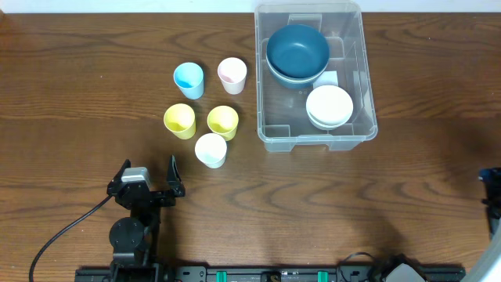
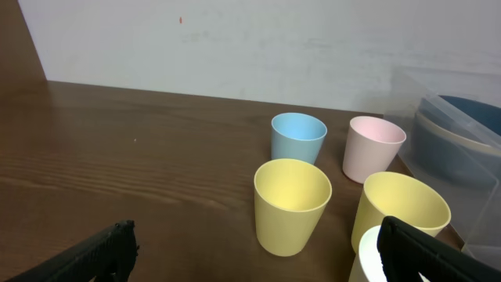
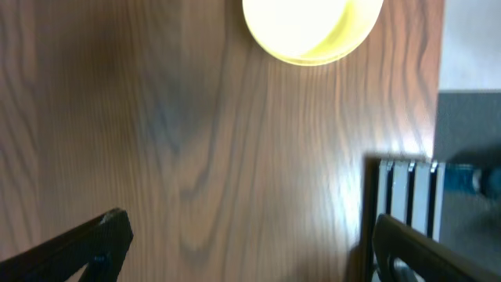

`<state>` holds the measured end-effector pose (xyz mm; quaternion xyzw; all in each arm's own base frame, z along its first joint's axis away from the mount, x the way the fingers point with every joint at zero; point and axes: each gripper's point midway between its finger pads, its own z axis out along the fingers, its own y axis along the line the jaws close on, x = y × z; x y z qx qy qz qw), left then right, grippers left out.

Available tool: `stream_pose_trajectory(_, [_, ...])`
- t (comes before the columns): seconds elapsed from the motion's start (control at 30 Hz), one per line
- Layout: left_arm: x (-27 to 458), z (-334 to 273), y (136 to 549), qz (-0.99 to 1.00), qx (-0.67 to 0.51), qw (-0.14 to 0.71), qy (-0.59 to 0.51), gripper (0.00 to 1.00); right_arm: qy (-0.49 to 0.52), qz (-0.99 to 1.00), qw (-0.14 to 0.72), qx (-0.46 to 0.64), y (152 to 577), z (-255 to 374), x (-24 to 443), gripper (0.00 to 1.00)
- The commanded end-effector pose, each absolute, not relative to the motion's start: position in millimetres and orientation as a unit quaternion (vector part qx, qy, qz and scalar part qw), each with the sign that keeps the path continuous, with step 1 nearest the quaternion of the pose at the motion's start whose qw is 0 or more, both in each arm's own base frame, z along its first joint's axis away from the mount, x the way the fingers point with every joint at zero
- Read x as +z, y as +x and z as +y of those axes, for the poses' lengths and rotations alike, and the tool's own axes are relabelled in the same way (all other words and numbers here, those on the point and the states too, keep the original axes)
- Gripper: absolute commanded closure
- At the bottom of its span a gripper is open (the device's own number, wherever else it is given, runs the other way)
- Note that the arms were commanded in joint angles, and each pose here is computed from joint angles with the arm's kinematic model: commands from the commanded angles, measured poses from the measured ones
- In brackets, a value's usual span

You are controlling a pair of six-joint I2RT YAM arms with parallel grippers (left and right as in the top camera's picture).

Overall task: Pack container
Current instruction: 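Withdraw right gripper toward the yellow bowl at right edge, then grasp the yellow bowl rim with the right gripper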

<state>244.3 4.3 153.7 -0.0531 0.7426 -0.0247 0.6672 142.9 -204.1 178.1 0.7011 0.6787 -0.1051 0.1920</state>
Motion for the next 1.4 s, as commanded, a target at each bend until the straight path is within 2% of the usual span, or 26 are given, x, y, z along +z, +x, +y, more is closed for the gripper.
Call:
stream_pose_trajectory(0.0, [135, 8, 244, 0.759, -0.011, 0.648, -0.053, 0.02, 0.674, 0.705, 0.191, -0.113, 136, -222, 176, 0.01])
stream_pose_trajectory(0.3, [135, 8, 244, 0.759, -0.011, 0.648, -0.053, 0.02, 0.702, 0.693, 0.149, -0.075, 130, -257, 136, 0.01])
stream_pose_trajectory(0.63, [135, 8, 244, 0.759, -0.011, 0.648, -0.053, 0.02, 0.706, 0.695, 0.128, -0.053, 151, -290, 85, 0.03])
stream_pose_trajectory(0.93, [135, 8, 244, 0.759, -0.011, 0.648, -0.053, 0.02, 0.682, 0.708, 0.164, -0.083, 161, -320, 80, 0.01])
stream_pose_trajectory(1.37, [135, 8, 244, 0.76, -0.011, 0.648, -0.053, 0.02, 0.681, 0.721, 0.088, -0.092, 147, -320, 32, 0.01])
